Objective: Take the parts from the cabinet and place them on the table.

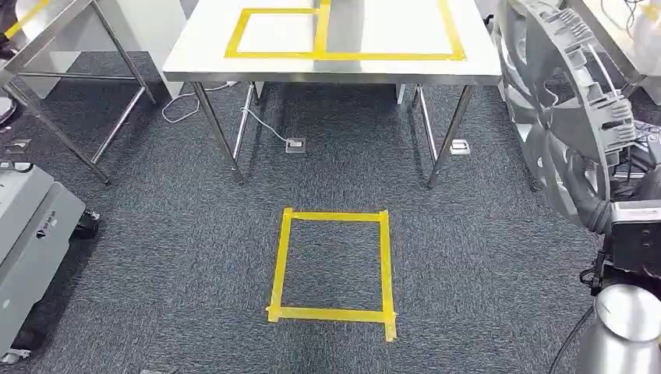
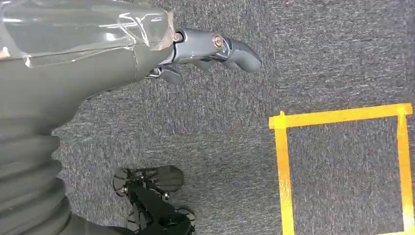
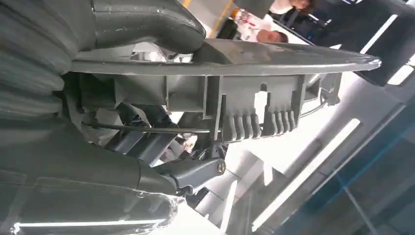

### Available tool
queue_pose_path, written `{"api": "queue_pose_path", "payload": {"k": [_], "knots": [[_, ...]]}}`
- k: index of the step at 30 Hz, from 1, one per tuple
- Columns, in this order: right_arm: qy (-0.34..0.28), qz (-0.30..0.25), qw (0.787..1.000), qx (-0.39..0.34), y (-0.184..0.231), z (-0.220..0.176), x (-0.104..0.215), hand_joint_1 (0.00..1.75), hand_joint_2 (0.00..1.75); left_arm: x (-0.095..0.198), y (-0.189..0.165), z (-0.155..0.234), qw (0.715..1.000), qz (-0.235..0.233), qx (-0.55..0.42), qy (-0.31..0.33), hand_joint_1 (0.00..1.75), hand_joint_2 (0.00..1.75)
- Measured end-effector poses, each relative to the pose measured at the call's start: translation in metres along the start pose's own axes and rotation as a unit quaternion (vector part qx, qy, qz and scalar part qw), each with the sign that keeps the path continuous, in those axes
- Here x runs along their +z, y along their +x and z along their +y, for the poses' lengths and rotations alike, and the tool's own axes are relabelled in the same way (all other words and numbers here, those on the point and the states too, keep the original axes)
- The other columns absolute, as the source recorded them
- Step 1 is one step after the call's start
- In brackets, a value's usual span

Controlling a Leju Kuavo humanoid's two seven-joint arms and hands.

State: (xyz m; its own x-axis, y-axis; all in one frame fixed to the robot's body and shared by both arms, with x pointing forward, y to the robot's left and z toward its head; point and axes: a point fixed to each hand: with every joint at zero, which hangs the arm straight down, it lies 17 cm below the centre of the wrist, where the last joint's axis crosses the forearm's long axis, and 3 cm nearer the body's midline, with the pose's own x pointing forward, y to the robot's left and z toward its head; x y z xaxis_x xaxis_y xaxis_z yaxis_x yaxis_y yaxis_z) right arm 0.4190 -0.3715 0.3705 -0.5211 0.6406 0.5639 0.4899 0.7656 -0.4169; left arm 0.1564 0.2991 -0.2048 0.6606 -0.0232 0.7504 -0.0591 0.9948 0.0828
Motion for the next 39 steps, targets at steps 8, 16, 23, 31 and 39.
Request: {"api": "queue_pose_path", "payload": {"k": [8,16,23,31,39], "knots": [[0.006,0.001,1.0,0.0,0.0,0.003,0.0,1.71,1.75,0.0,0.0,-0.001,1.0,0.004,0.002,0.001,0.0,1.75],[0.006,0.0,1.0,0.002,0.002,0.003,-0.003,1.71,1.75,0.0,0.005,0.003,1.0,0.002,-0.002,0.007,0.0,1.75],[0.015,0.003,1.0,0.004,0.001,0.006,-0.002,1.71,1.75,0.002,0.006,-0.004,1.0,0.005,0.004,0.004,0.0,1.75],[0.013,0.012,0.999,0.03,-0.004,0.003,-0.001,1.71,1.75,0.006,0.005,-0.002,1.0,0.008,0.007,0.005,0.0,1.75],[-0.008,0.041,0.997,0.067,-0.026,-0.027,0.018,1.71,1.75,0.012,-0.002,-0.002,1.0,0.012,0.001,-0.001,0.0,1.75]]}}
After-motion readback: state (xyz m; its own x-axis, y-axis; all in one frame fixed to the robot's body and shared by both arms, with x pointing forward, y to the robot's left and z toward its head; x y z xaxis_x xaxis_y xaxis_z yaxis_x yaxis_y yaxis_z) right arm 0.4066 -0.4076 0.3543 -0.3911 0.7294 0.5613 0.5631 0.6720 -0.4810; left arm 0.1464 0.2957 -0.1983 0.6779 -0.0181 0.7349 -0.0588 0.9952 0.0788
